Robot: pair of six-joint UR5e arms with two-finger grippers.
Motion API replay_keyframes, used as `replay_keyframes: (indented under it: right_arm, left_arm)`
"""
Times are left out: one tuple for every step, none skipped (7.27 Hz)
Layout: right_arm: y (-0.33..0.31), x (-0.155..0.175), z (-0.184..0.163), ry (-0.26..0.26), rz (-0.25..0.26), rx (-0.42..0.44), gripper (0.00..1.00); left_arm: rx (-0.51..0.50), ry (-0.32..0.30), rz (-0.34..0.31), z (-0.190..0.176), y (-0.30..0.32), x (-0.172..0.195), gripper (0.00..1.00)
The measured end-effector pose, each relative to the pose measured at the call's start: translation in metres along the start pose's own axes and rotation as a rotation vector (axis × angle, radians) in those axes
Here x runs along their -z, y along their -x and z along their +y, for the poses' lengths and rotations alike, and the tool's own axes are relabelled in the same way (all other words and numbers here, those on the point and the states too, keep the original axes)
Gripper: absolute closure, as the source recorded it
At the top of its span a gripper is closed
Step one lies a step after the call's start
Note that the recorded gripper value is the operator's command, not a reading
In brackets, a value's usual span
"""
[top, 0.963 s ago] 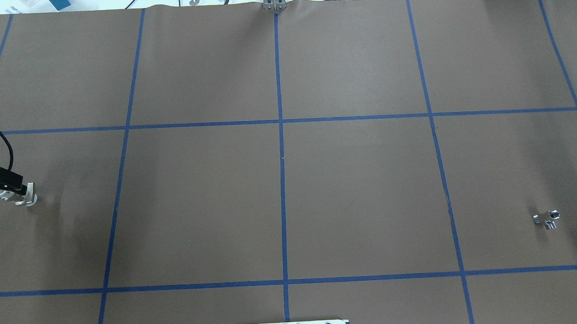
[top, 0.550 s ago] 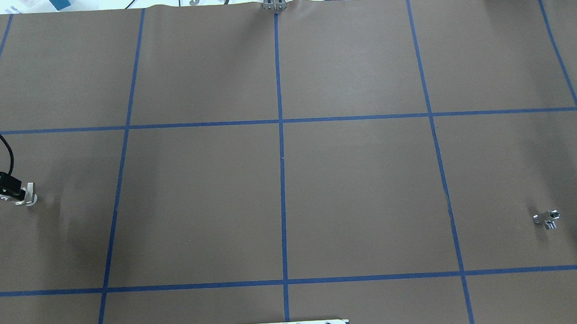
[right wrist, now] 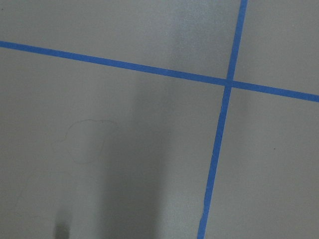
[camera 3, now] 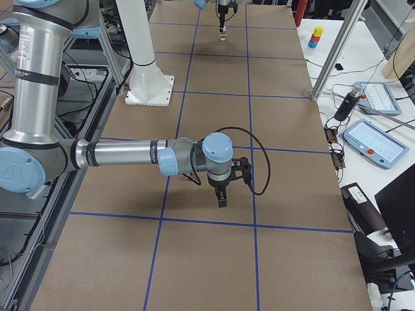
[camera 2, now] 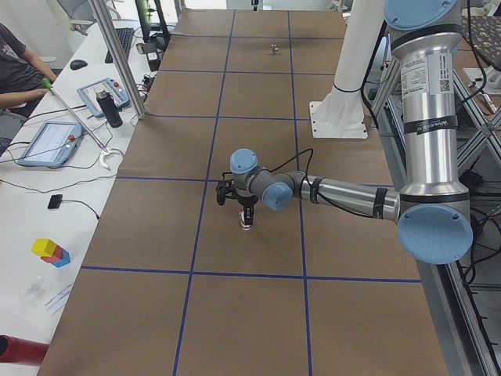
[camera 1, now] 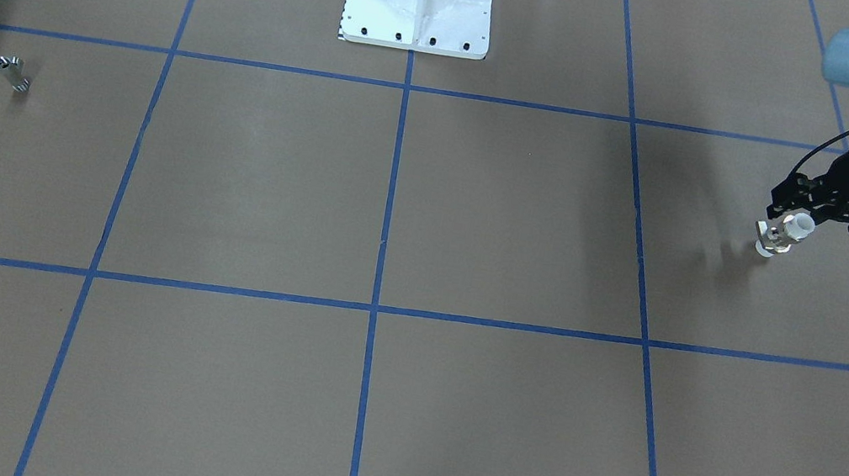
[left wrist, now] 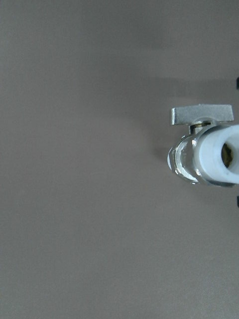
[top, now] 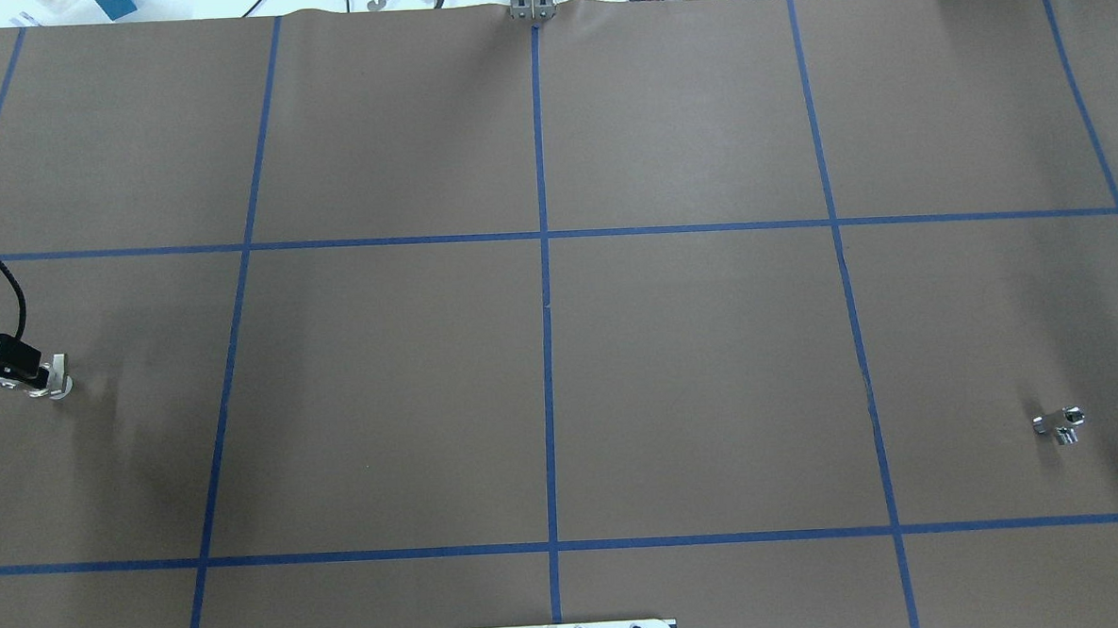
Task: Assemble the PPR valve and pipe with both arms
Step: 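Lower the left gripper onto the white valve and close it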
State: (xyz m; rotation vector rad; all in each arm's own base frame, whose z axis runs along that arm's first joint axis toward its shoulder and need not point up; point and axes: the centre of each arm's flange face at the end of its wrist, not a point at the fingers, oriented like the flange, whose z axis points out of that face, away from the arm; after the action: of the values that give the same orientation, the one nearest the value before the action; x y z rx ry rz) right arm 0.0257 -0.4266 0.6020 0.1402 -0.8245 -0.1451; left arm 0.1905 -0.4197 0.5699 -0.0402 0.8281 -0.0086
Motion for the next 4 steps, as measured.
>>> replay_keyframes:
  right_arm:
    - [-0.0001, -0.0001, 0.0002, 0.0, 0.0, 0.0, 0.0]
    - [-0.0001, 0.0, 0.0005, 0.0, 0.0, -0.001, 0.0]
    - [-0.0002, 0.0, 0.0006, 0.0, 0.0, -0.001, 0.0]
    - [-0.0003, -0.0001, 0.0008, 0.001, 0.0, -0.001, 0.0]
  left_arm:
    - [-0.002, -0.001, 0.0, -0.0005, 0.0, 0.0003, 0.23]
    - [-0.003, -0.002, 0.0, -0.0009, 0.0003, 0.0007, 0.23]
    - [-0.002, -0.002, -0.001, -0.0012, 0.001, 0.0004, 0.23]
    - [0.001, -0.003, -0.002, -0.002, 0.0025, 0.0007, 0.23]
